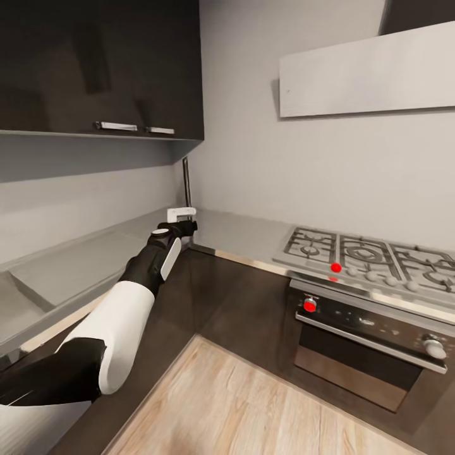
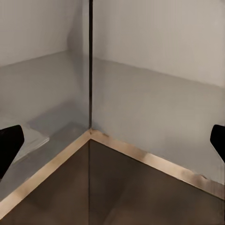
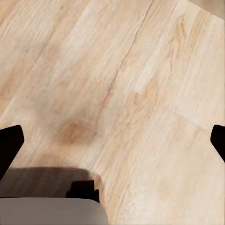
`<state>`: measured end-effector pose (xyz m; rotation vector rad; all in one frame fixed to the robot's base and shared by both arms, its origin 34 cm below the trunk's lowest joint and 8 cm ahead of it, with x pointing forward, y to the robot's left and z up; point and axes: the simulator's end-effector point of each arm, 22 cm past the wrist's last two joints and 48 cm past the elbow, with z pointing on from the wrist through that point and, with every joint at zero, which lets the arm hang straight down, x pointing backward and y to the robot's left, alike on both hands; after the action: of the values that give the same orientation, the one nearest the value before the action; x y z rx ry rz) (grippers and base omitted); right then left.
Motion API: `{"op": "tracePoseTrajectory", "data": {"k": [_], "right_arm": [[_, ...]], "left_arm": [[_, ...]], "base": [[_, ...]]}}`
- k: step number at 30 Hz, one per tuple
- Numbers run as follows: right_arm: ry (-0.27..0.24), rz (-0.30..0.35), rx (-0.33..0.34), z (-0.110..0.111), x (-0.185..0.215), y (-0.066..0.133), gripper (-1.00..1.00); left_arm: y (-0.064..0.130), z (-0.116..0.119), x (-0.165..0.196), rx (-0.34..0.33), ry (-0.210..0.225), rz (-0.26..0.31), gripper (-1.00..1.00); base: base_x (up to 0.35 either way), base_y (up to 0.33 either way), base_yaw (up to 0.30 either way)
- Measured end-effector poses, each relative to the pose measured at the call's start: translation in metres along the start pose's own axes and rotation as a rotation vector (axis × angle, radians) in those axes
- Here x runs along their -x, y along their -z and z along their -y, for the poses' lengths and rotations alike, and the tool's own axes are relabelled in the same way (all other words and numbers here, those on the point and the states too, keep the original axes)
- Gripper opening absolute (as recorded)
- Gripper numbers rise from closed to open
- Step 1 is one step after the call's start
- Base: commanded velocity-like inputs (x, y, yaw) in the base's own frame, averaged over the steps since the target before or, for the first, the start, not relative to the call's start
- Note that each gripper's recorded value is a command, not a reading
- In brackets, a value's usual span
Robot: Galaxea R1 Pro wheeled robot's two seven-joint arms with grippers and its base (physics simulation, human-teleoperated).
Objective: Pick up the poster from the kitchen countertop and hang it on one of the wall nails in the kitchen.
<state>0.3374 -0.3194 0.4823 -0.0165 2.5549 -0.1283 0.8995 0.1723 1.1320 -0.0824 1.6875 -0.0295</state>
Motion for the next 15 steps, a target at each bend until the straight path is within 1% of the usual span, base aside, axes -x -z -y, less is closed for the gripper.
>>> {"op": "tracePoseTrajectory", "data": {"k": [15], "right_arm": [[0.001, -0.001, 0.001, -0.0004, -0.0005, 0.0001, 1.0]], "left_arm": [[-0.0001, -0.0006, -0.0004, 0.001, 0.002, -0.001, 1.0]], "base": [[0.328, 0.0, 0.0]]}}
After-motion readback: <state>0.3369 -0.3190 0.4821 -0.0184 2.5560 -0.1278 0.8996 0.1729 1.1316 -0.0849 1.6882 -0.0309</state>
